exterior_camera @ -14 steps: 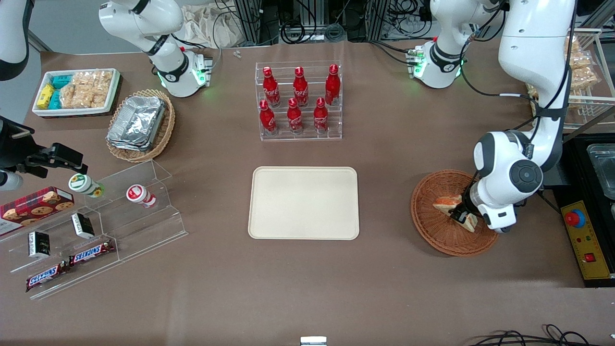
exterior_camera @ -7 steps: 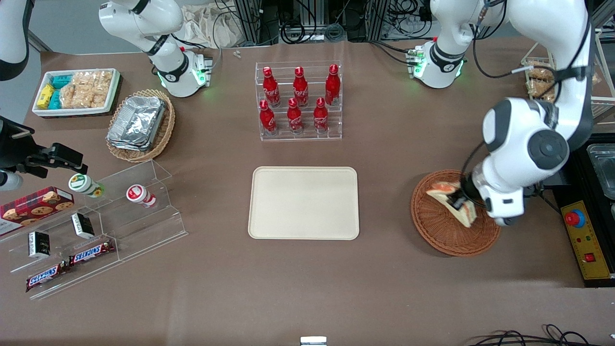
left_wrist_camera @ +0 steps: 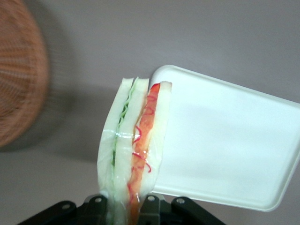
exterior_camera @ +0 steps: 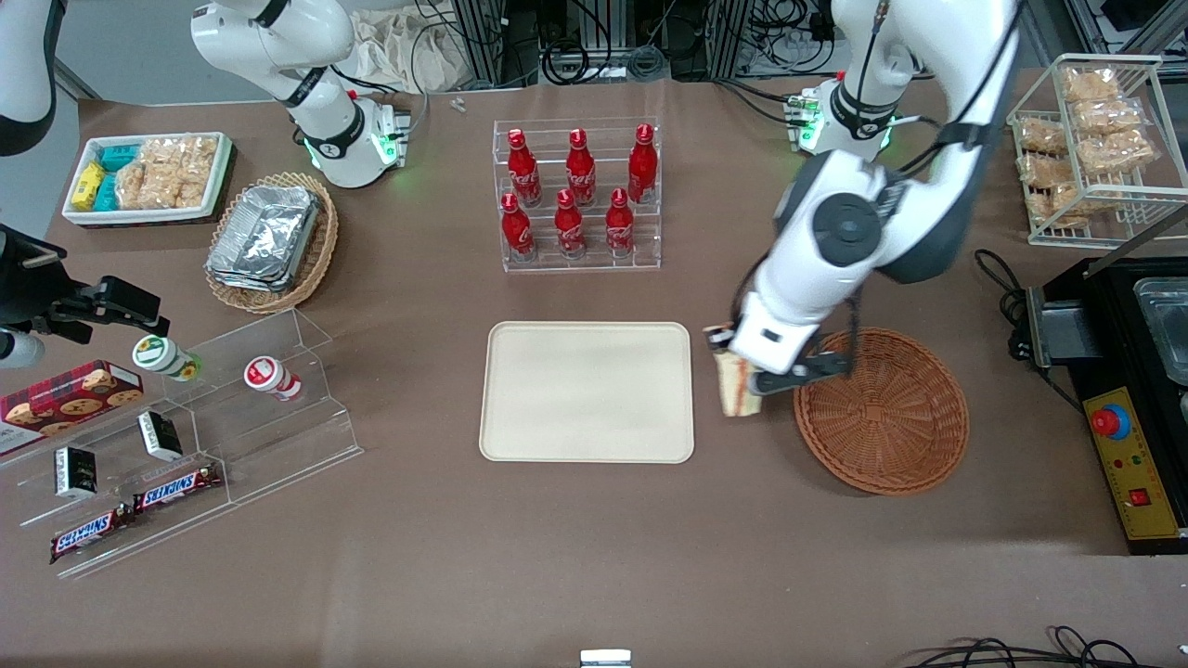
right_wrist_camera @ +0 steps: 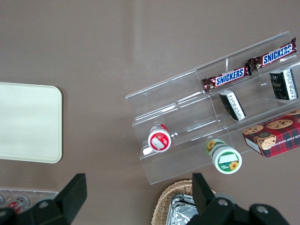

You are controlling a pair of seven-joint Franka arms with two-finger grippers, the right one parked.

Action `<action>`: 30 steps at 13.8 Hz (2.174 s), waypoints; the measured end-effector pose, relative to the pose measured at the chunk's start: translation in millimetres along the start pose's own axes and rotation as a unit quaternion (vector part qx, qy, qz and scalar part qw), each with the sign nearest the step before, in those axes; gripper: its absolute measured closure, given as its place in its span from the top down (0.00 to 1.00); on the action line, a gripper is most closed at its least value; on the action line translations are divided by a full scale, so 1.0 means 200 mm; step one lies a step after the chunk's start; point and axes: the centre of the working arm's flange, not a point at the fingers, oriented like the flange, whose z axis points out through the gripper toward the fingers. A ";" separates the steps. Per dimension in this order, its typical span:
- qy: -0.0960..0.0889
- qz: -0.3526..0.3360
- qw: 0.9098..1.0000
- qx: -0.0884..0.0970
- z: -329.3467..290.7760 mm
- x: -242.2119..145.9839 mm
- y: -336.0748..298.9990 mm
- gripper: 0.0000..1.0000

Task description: Place sandwich from basket to tray

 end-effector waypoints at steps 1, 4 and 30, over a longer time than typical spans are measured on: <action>0.000 0.015 1.000 -0.005 0.11 -0.04 0.06 0.20; -0.001 0.051 0.999 0.000 0.46 -0.08 0.12 0.20; -0.043 0.055 0.996 0.056 -1.25 0.33 -1.08 1.00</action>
